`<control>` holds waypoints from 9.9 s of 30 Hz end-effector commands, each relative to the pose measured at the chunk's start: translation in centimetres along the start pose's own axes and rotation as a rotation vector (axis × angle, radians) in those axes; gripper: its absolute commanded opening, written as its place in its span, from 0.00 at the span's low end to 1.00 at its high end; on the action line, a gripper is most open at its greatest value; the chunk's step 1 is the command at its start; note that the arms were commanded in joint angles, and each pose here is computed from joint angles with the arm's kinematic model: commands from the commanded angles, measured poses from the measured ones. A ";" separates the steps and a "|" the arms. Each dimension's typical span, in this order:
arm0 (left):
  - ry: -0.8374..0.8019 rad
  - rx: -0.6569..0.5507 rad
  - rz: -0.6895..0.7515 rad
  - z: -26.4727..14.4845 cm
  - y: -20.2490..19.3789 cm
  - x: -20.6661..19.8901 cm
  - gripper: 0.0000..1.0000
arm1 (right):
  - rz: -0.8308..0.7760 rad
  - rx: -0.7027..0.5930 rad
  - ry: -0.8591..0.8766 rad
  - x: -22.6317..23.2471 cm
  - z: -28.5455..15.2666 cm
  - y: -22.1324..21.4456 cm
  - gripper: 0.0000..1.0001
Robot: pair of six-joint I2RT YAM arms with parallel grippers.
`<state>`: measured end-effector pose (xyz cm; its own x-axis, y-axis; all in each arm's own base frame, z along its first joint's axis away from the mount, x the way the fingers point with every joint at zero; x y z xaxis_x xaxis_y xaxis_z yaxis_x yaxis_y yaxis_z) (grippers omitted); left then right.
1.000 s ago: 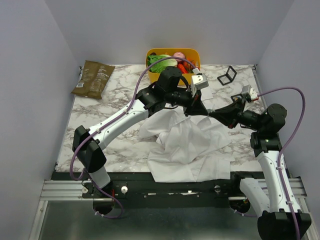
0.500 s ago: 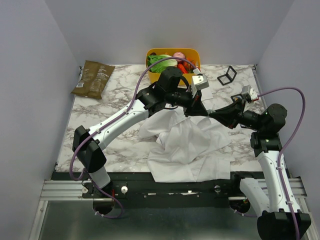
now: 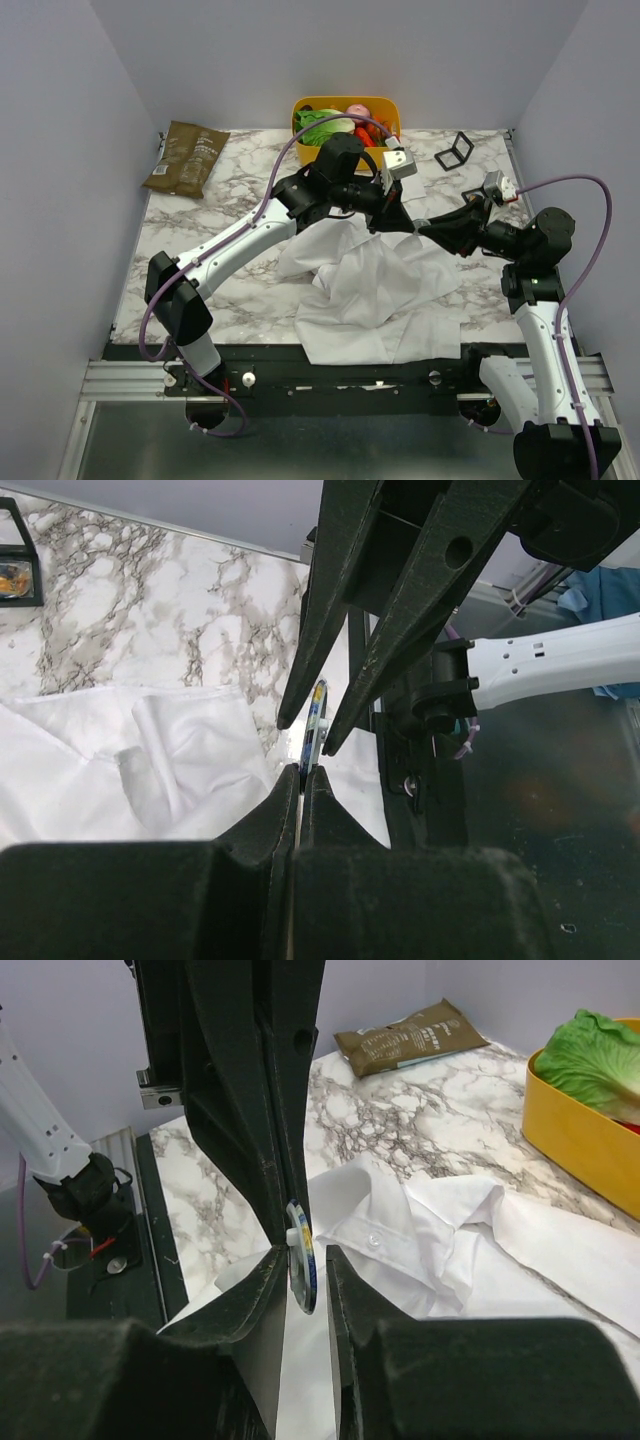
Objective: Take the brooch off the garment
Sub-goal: Close the brooch, then place the brooch in the brooch box, then reset both arms
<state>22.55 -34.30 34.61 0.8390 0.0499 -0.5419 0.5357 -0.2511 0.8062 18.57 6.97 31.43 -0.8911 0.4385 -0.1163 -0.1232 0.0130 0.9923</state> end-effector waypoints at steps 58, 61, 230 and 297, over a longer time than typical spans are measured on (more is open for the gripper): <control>-0.004 -0.014 0.102 -1.2 1.6 -3.3 0.00 | -0.044 -0.004 0.034 0.2 -0.6 0.9 0.53; -0.002 -0.022 0.100 -1.3 1.6 -3.2 0.00 | -0.058 -0.003 0.047 0.3 -0.7 1.1 0.59; 0.208 -0.027 0.019 -3.9 2.2 3.7 0.99 | -0.475 1.244 -0.701 -37.7 8.0 -22.9 0.02; 0.796 -0.288 0.354 -21.3 0.5 -8.7 0.99 | -0.304 0.202 -0.336 5.0 -3.7 10.6 1.00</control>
<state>18.69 -17.57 46.51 0.8473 0.5306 -0.0259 0.1195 -0.1428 0.9825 13.72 5.22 43.53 -0.4632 0.7216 -0.5145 -0.3175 0.4070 0.8565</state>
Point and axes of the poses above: each gripper's point midway between its finger pads, its own z axis out along the fingers, its own x axis along the line the jaws close on, y = z × x, the point moved 9 cm from there along -z, back along the fingers, and after that the axes turned 15 degrees about -z, right-handed, at the moved point
